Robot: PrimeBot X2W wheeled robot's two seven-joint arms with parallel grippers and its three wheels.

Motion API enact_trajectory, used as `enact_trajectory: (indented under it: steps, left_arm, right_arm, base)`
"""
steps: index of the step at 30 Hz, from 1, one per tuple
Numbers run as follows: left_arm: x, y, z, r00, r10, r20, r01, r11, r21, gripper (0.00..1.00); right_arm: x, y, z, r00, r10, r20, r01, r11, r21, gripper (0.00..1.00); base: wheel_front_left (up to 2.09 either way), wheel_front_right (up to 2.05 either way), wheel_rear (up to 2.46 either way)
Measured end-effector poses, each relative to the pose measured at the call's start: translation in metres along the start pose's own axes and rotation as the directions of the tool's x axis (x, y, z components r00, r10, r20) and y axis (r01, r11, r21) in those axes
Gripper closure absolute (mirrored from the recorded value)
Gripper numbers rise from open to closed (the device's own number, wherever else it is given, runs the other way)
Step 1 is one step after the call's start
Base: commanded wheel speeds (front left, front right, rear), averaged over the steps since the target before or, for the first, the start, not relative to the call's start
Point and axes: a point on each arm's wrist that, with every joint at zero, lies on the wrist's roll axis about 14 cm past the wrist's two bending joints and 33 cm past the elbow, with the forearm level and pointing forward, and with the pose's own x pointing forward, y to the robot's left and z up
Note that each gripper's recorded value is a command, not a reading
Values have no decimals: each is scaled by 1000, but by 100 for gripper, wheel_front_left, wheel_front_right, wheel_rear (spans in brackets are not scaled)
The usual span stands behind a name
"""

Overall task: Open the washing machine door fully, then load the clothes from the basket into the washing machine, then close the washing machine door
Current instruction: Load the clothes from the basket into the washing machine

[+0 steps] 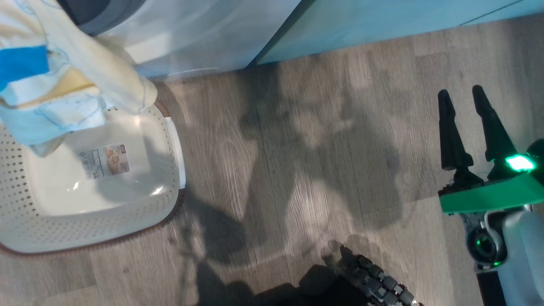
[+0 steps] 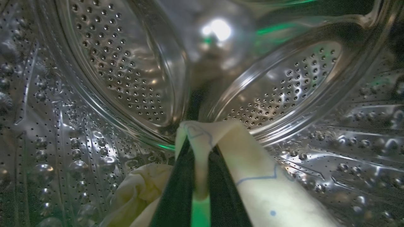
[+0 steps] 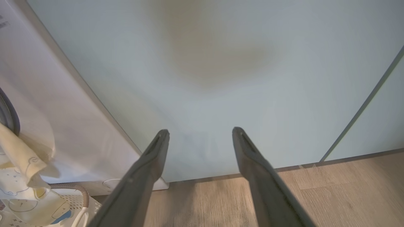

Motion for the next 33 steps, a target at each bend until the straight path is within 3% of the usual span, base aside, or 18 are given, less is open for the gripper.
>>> enact_trajectory:
  steps: [11,19,23,25,26,27,33]
  left_arm:
    - [18,16,24,990,58,127,-54,998,-34,100]
    - [17,27,68,956,94,279,-72,994,-86,100]
    - [15,26,66,957,97,274,-74,993,-93,100]
    - [13,25,50,969,98,225,-79,993,-91,55]
    - [12,25,41,976,96,197,-81,993,-84,13]
    - [10,25,31,981,102,167,-89,993,-83,0]
    - [1,19,4,995,87,50,-85,995,-47,0]
  right_arm:
    - [12,0,-6,1000,5,-11,-5,1000,-12,0]
    - [19,2,-7,1000,12,-6,-12,1000,-15,0]
    - [20,4,-4,1000,19,3,-19,1000,-13,0]
    - [20,5,-2,1000,22,7,-22,1000,-11,0]
    - [20,6,-1,1000,24,10,-24,1000,-9,0]
    - [20,7,0,1000,26,13,-26,1000,-8,0]
    - [18,10,6,999,35,30,-35,999,-7,0]
  base:
    - [0,0,0]
    - [0,0,0]
    - [0,0,0]
    - [0,0,0]
    - [0,0,0]
    - [0,0,0]
    - [0,0,0]
